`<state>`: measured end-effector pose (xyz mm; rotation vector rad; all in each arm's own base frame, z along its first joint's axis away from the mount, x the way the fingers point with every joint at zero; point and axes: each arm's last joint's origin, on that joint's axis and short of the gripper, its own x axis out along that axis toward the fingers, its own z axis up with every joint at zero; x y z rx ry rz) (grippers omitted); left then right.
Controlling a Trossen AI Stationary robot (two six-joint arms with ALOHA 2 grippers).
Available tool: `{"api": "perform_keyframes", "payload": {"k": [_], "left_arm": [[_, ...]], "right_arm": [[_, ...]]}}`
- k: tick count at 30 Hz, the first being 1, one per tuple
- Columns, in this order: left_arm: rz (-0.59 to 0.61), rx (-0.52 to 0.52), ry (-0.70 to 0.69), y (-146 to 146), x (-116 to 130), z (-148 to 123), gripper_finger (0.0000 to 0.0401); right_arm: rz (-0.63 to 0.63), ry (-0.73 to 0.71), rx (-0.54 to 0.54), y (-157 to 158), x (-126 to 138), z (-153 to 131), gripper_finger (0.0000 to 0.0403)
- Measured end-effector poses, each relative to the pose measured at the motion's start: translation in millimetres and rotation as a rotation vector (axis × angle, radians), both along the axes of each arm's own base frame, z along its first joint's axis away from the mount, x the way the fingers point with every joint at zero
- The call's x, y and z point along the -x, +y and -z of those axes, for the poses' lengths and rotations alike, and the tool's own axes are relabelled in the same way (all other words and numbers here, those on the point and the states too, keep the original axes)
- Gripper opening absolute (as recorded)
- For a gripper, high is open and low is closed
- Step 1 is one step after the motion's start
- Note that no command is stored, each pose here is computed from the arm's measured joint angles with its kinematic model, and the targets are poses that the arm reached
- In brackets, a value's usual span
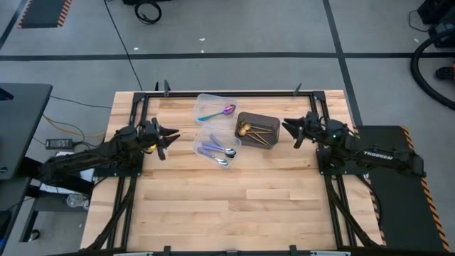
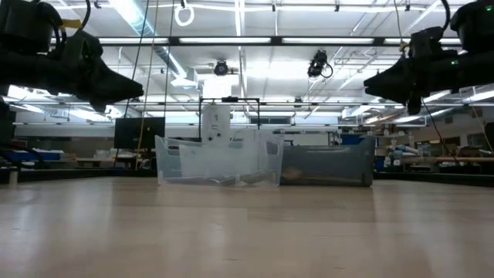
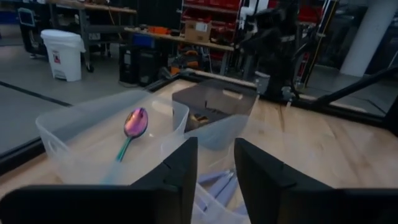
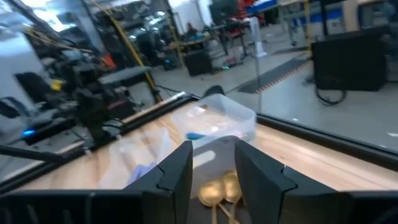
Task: Sort silverware by color (type)
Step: Return to Home Position
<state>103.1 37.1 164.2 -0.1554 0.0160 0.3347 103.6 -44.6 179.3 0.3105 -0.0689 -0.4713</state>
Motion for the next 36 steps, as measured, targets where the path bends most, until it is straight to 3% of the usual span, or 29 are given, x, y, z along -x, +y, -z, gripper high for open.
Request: {"api": "perform_keyframes", "payload": {"k": [4, 11, 15, 18, 36], "left_arm": [[0.0, 0.005, 0.02, -0.7, 2.0, 2.3, 0.01], [0.0, 0.012, 0.026, -0.7, 1.8, 3.2, 0.0096], [-0.008, 0.14, -0.019, -0.7, 1.8, 3.1, 0.0096], [-0.009, 0.178, -0.036, -0.7, 1.8, 2.8, 0.0096], [-0.009, 0.177, -0.038, -0.6, 1.7, 2.7, 0.0096]], "right_arm": [[-0.041, -0.04, 0.006, 2.9, 3.0, 0.7, 0.013], [-0.013, -0.11, -0.093, 2.3, 4.1, 0.2, 0.0129], [-0.013, -0.109, -0.093, 2.3, 4.1, 0.2, 0.0129], [-0.013, -0.109, -0.093, 2.3, 4.1, 0.2, 0.0129], [-0.013, -0.109, -0.093, 2.3, 4.0, 0.2, 0.0129]]}}
